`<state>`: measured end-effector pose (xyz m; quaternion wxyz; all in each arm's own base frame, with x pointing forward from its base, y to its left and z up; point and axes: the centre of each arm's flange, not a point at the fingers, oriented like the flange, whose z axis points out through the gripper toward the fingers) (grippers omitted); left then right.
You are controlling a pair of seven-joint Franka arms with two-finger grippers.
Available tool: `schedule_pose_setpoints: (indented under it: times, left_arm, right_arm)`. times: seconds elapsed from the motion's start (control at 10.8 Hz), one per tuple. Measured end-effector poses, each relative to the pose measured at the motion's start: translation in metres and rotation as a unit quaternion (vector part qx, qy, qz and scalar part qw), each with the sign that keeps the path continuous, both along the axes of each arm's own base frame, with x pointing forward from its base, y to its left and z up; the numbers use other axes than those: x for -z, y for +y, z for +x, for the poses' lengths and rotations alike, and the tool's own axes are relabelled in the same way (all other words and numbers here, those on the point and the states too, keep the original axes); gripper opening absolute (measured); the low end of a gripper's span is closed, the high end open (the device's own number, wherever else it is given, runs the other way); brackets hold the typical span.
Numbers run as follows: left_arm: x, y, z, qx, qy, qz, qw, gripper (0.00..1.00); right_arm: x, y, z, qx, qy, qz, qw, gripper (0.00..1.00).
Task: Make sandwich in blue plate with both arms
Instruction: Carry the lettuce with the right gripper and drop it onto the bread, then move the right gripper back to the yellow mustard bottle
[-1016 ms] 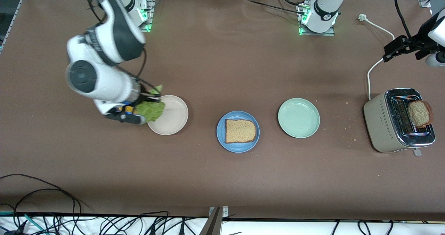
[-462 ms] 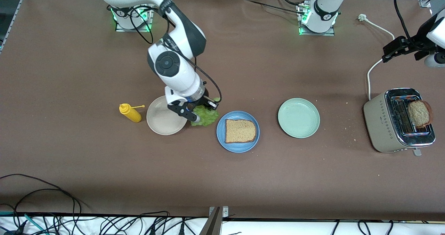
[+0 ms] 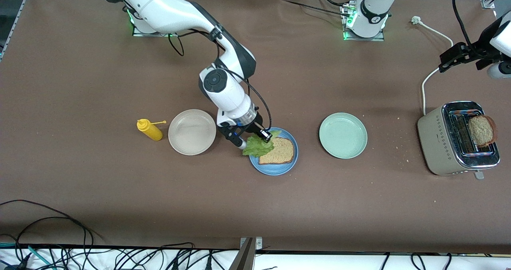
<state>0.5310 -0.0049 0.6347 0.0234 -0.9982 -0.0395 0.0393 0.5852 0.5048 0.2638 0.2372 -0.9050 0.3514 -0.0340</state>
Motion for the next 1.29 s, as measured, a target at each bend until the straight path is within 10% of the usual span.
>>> schedule_pose_setpoints:
  times: [0.28,0.65,0.92,1.29]
  left_arm:
    - [0.000,0.000,0.000,0.000,0.000,0.000,1.000,1.00]
    - [0.000,0.000,0.000,0.000,0.000,0.000,1.000,1.00]
    - [0.000,0.000,0.000,0.000,0.000,0.000,1.000,1.00]
    - [0.000,0.001,0.000,-0.001,0.000,0.000,1.000,1.00]
  right_arm:
    - [0.040,0.010,-0.006,0.005,-0.005,0.010,1.000,0.12]
    - [0.028,0.015,-0.004,0.000,0.001,0.006,1.000,0.62]
    - [-0.012,0.012,-0.004,-0.027,0.029,-0.045,0.998,0.99]
    - [-0.084,-0.040,-0.002,-0.144,0.059,-0.188,0.970,1.00]
